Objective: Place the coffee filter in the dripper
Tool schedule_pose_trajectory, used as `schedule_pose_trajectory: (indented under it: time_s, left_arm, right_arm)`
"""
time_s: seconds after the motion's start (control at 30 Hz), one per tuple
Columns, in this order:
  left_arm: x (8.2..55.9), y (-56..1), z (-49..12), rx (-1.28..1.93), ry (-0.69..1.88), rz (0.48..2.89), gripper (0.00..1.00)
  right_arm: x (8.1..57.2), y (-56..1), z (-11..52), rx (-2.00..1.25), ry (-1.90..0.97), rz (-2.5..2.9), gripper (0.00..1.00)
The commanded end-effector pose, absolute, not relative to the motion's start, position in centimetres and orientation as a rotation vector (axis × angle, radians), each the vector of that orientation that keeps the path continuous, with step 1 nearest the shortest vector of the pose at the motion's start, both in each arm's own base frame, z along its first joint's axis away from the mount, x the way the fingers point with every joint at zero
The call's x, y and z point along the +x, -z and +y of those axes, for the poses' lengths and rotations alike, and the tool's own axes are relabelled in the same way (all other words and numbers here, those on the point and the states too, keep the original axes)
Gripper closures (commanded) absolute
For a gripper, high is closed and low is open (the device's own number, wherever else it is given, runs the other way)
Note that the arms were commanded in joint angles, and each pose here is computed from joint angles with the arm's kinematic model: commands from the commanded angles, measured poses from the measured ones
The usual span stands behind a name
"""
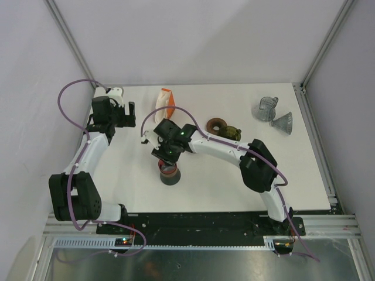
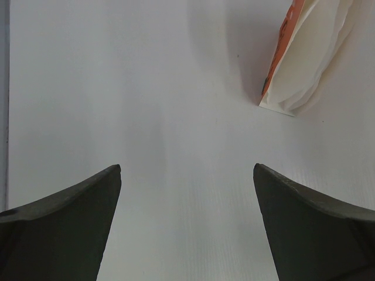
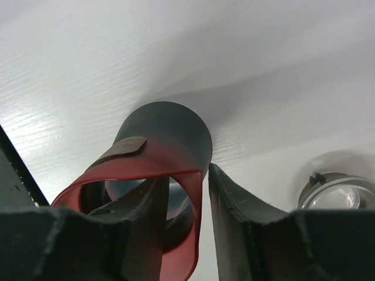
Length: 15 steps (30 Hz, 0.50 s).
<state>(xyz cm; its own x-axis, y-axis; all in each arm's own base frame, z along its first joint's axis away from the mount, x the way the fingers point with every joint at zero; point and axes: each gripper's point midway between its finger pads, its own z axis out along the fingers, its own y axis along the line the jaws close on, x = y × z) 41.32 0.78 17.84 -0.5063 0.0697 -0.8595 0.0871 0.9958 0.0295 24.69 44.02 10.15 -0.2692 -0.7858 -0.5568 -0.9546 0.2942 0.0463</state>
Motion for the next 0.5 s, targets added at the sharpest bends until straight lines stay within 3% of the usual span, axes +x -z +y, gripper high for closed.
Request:
schedule_pose_trajectory:
  time_s: [0.0,0.47]
  left_arm:
    - [41.9,-20.2,1.0,0.129,-0.01,2.041,0.0]
    - [41.9,-20.1,1.0,0.136,-0.012,2.043,0.0]
  right_arm:
    - [25.3,-11.7,45.1,-1.537,-0.542,2.095,0.59]
    - [25.3,-20.9,45.1,-1.45,-0.703,1.922,0.36]
